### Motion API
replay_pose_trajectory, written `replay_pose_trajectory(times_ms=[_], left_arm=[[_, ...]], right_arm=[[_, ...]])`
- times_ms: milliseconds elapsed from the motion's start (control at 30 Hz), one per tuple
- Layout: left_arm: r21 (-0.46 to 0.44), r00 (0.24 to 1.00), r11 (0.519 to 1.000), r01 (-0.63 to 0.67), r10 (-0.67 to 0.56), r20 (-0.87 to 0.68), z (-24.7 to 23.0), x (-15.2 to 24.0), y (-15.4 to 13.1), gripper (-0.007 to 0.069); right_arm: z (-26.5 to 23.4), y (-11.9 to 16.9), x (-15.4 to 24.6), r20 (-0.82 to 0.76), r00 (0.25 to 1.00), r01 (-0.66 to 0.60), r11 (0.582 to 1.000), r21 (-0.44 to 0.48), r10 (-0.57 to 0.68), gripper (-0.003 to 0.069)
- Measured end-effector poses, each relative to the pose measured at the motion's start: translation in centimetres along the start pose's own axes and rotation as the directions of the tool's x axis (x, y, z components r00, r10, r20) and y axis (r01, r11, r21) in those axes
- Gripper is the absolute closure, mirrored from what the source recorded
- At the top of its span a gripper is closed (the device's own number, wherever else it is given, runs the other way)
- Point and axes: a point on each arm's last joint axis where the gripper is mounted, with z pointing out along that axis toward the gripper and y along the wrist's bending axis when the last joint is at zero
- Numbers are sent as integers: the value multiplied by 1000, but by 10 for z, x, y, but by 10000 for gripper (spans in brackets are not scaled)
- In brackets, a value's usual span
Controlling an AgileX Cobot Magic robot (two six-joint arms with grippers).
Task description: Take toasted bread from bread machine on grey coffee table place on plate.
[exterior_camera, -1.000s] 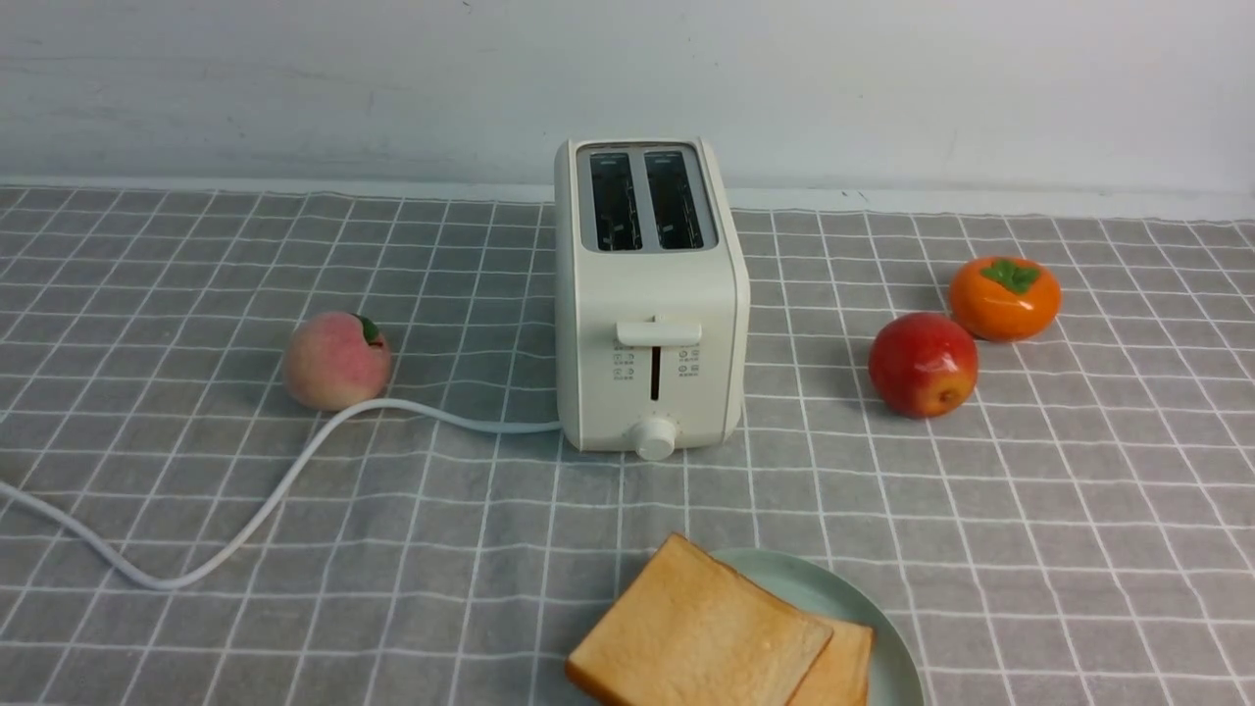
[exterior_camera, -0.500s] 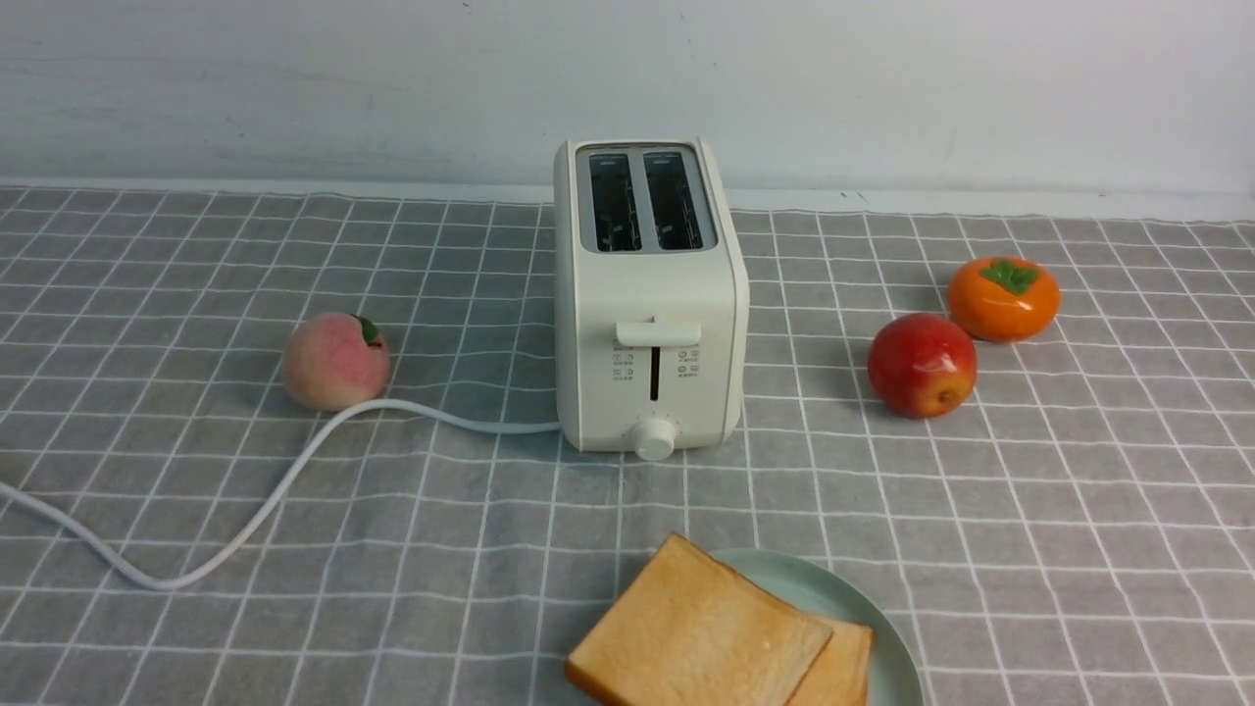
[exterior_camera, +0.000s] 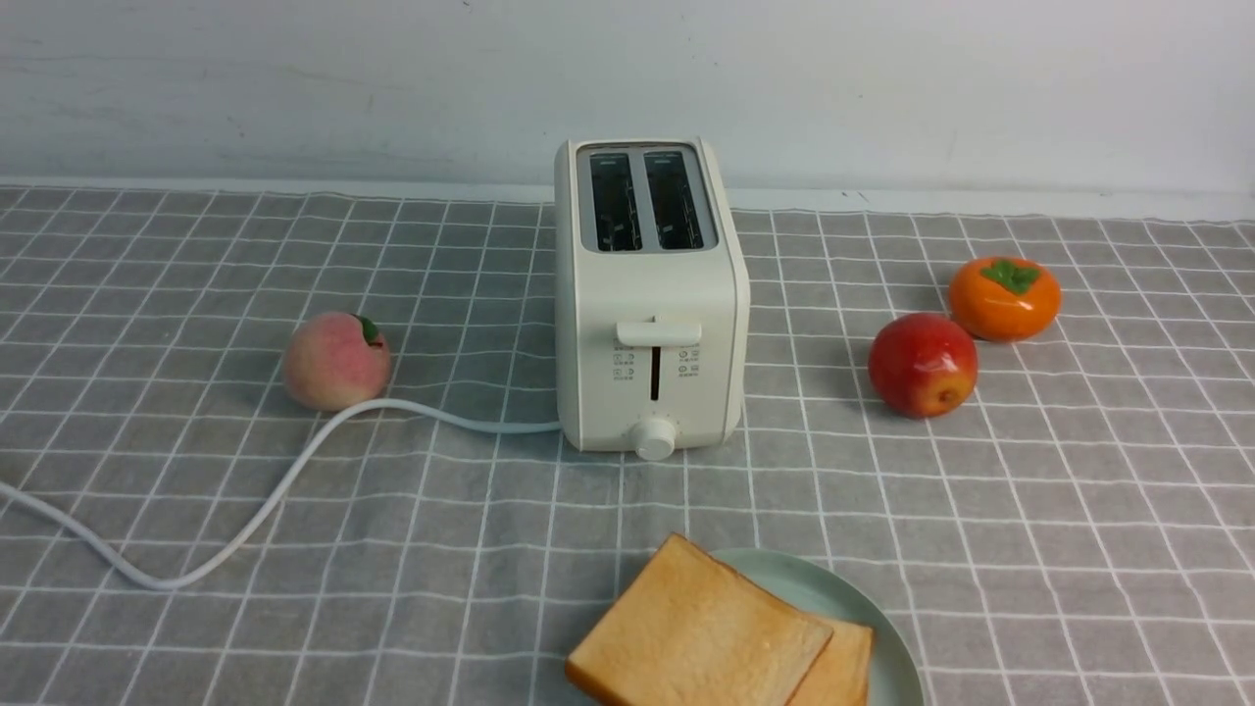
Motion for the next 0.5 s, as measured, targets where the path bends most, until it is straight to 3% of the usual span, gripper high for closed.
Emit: replay_pose_trajectory(times_ms=[167,300,500], left_arm=[[-30,1000,999,11,-11,9,0,-1,2,636],[-120,998,992,47,-42,40,-1,-2,7,636],[-135,998,989,53,-47,48,-1,-2,7,629]], right_arm=[[0,0,0,-1,1000,0,1000,0,0,631],[0,0,0,-1,1000,0,1000,0,0,624],[0,0,0,-2,1000,0,1000,0,0,614]])
